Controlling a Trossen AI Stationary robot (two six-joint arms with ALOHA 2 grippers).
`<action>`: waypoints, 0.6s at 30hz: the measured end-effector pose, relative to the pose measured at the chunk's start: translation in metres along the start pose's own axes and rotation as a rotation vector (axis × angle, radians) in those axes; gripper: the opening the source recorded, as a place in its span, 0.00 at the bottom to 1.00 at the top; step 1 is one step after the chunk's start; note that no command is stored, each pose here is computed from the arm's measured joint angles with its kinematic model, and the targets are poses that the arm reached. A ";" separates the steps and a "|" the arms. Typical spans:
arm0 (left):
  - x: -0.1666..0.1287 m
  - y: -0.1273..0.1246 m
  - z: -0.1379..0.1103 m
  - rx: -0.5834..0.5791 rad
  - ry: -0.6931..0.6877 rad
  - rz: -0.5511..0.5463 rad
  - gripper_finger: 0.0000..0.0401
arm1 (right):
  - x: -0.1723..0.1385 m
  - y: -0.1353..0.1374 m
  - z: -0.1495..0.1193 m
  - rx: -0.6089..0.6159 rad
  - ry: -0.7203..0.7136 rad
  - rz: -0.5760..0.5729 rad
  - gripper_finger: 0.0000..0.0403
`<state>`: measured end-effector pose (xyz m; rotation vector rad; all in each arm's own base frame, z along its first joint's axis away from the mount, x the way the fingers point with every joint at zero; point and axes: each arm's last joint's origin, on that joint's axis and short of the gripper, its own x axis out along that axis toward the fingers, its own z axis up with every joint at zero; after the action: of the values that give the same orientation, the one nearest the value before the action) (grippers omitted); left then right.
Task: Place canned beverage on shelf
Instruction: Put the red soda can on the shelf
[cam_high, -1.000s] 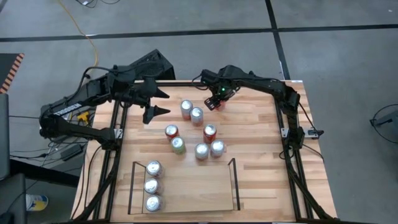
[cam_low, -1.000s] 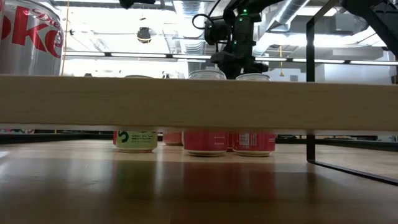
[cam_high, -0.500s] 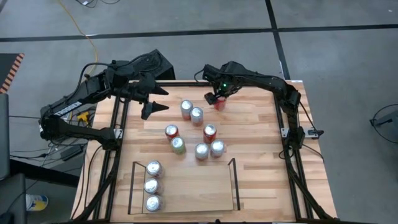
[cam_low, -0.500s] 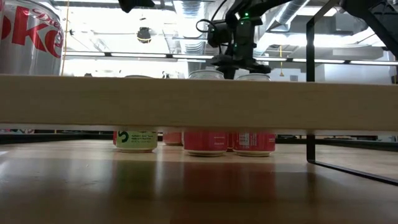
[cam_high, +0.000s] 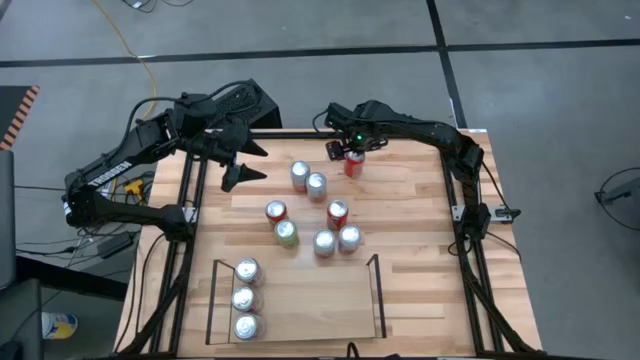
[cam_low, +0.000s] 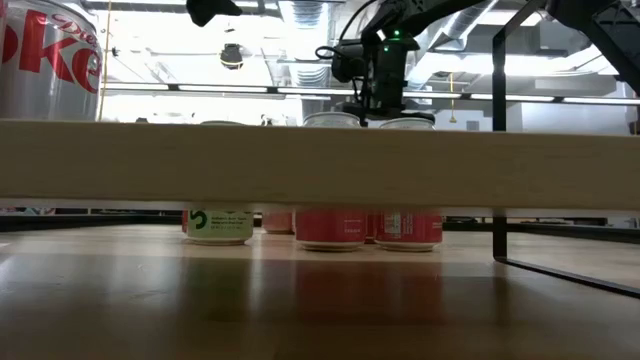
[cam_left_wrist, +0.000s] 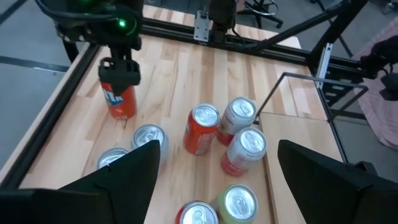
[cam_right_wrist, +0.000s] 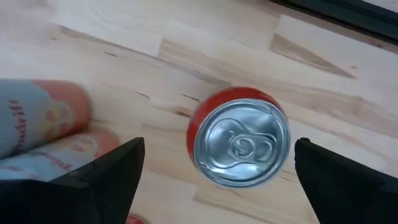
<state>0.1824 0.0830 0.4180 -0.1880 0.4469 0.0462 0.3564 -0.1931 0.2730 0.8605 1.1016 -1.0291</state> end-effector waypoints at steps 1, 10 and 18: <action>0.000 0.000 0.000 0.000 0.000 -0.003 0.77 | 0.000 0.000 0.000 0.009 -0.005 -0.006 0.97; 0.000 -0.001 -0.003 0.017 0.025 -0.043 0.77 | 0.001 -0.006 0.005 0.068 -0.036 -0.039 0.97; 0.000 -0.002 -0.004 0.018 0.037 -0.085 0.77 | 0.007 -0.003 0.002 0.102 -0.051 -0.040 0.97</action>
<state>0.1807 0.0798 0.4147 -0.1902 0.4756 -0.0445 0.3553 -0.1977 0.2664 0.8917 1.0338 -1.1423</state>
